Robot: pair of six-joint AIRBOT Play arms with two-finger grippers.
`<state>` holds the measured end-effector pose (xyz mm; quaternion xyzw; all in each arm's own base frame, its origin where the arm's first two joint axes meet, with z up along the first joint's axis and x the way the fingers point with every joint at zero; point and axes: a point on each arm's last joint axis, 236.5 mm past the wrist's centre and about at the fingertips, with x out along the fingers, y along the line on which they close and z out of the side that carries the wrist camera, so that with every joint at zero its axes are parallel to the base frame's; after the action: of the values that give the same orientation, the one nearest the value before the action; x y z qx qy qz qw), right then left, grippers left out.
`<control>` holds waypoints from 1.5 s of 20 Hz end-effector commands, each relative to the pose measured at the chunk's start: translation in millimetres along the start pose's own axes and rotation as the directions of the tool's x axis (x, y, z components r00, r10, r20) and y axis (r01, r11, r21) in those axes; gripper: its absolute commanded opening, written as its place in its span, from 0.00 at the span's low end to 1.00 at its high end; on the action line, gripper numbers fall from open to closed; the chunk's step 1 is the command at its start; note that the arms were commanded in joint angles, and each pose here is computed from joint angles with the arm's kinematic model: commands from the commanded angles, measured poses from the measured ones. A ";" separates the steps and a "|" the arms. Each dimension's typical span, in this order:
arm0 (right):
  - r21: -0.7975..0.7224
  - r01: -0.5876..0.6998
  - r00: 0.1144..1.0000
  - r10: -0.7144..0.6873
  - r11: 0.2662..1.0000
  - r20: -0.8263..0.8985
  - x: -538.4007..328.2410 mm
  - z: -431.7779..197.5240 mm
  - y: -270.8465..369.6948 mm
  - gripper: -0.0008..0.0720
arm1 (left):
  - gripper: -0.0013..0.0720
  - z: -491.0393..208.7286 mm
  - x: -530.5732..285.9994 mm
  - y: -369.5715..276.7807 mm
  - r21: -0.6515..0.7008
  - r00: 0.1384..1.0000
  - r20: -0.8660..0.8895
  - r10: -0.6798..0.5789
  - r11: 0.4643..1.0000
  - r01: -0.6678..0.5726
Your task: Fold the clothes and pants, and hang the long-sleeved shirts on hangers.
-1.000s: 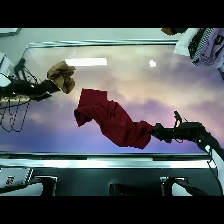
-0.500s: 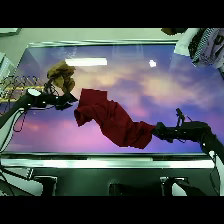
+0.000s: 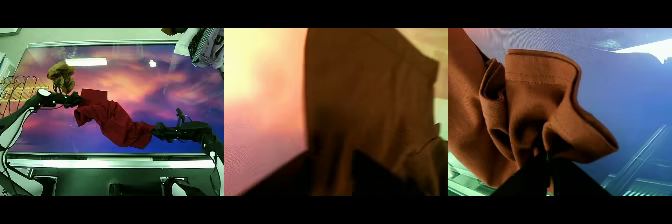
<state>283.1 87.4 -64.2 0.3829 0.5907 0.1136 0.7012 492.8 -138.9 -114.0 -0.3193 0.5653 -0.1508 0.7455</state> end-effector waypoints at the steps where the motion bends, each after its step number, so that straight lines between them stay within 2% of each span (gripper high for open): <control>1: 0.002 -0.008 1.000 0.008 1.000 0.003 -0.4 0.6 2.5 0.05 | 0.04 -8.0 1.8 -11.0 0.009 0.999 -0.038 -0.025 1.000 0.025; 5: -0.069 -0.022 0.997 0.027 0.997 0.074 -19.5 18.1 23.8 0.05 | 0.03 20.7 -31.4 -44.7 0.086 0.997 -0.001 -0.079 0.993 0.078; 8: -0.236 -0.005 0.965 0.066 0.972 0.252 -75.7 67.2 78.5 0.05 | 0.03 73.5 -107.8 -89.2 0.213 0.980 0.159 -0.116 0.974 0.081; 11: -0.423 0.071 0.878 0.145 0.903 0.456 -164.4 109.8 157.4 0.05 | 0.03 111.4 -220.7 -140.3 0.326 0.922 0.366 -0.123 0.945 -0.004; 14: -0.580 0.175 0.740 0.282 0.796 0.611 -268.3 112.5 246.7 0.05 | 0.03 113.3 -359.2 -203.0 0.432 0.787 0.596 -0.162 0.890 -0.144; 17: -0.663 0.286 0.625 0.390 0.692 0.676 -347.9 72.2 307.6 0.05 | 0.03 65.3 -474.0 -266.3 0.507 0.631 0.728 -0.268 0.830 -0.233; 19: -0.654 0.369 0.540 0.419 0.661 0.729 -392.3 37.8 326.4 0.05 | 0.03 18.3 -530.0 -294.5 0.521 0.540 0.780 -0.318 0.808 -0.276; 22: -0.560 0.484 0.353 0.435 0.673 0.828 -457.6 -11.7 333.4 0.05 | 0.03 -46.7 -600.7 -306.0 0.446 0.384 0.871 -0.305 0.819 -0.360; 24: -0.501 0.497 0.238 0.444 0.708 0.864 -489.1 -38.2 331.8 0.05 | 0.03 -78.6 -635.6 -303.3 0.378 0.287 0.916 -0.281 0.842 -0.384; 26: -0.478 0.488 0.188 0.447 0.730 0.875 -501.9 -50.8 330.1 0.05 | 0.03 -95.9 -653.4 -299.6 0.337 0.233 0.937 -0.262 0.856 -0.391; 28: -0.478 0.451 0.202 0.436 0.754 0.877 -498.3 -44.3 328.4 0.05 | 0.03 -96.2 -648.5 -295.6 0.331 0.253 0.936 -0.246 0.860 -0.389; 30: -0.464 0.379 0.274 0.382 0.801 0.883 -478.9 -15.5 319.5 0.05 | 0.03 -76.2 -612.8 -278.6 0.326 0.369 0.911 -0.185 0.871 -0.367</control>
<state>218.0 27.6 514.6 0.0850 -0.0492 0.0540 0.9937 261.2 -16.8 533.8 -0.1095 -0.0308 -0.0500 0.9922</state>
